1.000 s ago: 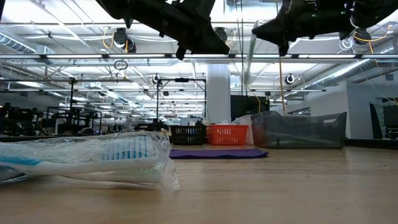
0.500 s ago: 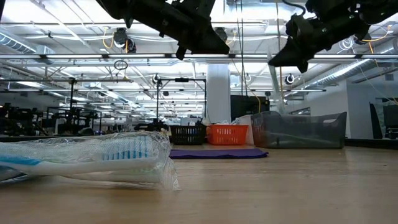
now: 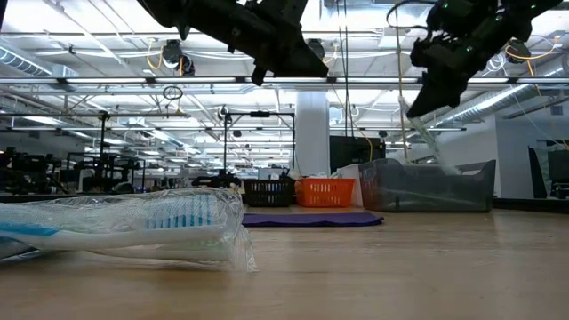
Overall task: Pick & Place Toothbrushes
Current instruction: Put the green toothbrush into the gray bin
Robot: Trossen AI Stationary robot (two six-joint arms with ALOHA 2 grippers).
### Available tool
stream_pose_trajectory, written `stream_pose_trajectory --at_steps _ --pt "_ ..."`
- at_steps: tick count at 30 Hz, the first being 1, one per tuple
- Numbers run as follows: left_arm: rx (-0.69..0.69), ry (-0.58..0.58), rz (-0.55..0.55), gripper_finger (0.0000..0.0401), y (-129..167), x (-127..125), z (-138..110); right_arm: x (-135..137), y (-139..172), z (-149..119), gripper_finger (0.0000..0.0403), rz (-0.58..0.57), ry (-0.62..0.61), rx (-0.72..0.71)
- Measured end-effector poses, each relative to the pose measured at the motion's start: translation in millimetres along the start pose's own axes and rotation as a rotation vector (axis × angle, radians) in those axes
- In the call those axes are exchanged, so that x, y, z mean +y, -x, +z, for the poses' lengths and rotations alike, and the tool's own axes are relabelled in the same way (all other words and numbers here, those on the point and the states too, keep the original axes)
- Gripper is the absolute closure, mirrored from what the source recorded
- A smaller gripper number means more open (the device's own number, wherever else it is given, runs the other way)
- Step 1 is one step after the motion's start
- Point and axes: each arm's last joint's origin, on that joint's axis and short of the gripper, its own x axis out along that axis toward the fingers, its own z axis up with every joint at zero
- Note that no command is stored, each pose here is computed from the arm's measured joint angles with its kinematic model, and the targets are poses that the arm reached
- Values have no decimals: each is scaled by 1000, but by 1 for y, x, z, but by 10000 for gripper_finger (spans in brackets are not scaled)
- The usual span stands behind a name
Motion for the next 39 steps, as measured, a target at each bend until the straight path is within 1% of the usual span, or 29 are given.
stream_pose_trajectory --at_steps 8,12,16,21,29,35,37,39 --pt "4 2 -1 380 0 0 0 -3 -17 -8 387 5 -4 157" --pt "4 1 -4 380 0 -2 0 -4 -24 -9 386 7 -1 183" --pt "5 -2 -7 380 1 -3 -1 -5 -28 -8 355 9 17 185" --pt "12 -5 -7 380 1 -3 -1 -5 -29 -4 308 7 22 143" --pt "28 -6 -5 380 1 -3 -3 -5 -29 -4 252 5 32 144" --pt "35 -18 -15 380 2 -7 -4 -5 -29 -4 233 13 31 142" --pt "61 -24 -21 380 3 -9 -7 -3 -29 -3 233 17 31 134" --pt "112 -19 -53 380 4 -12 -11 -1 -28 -2 233 27 39 126"
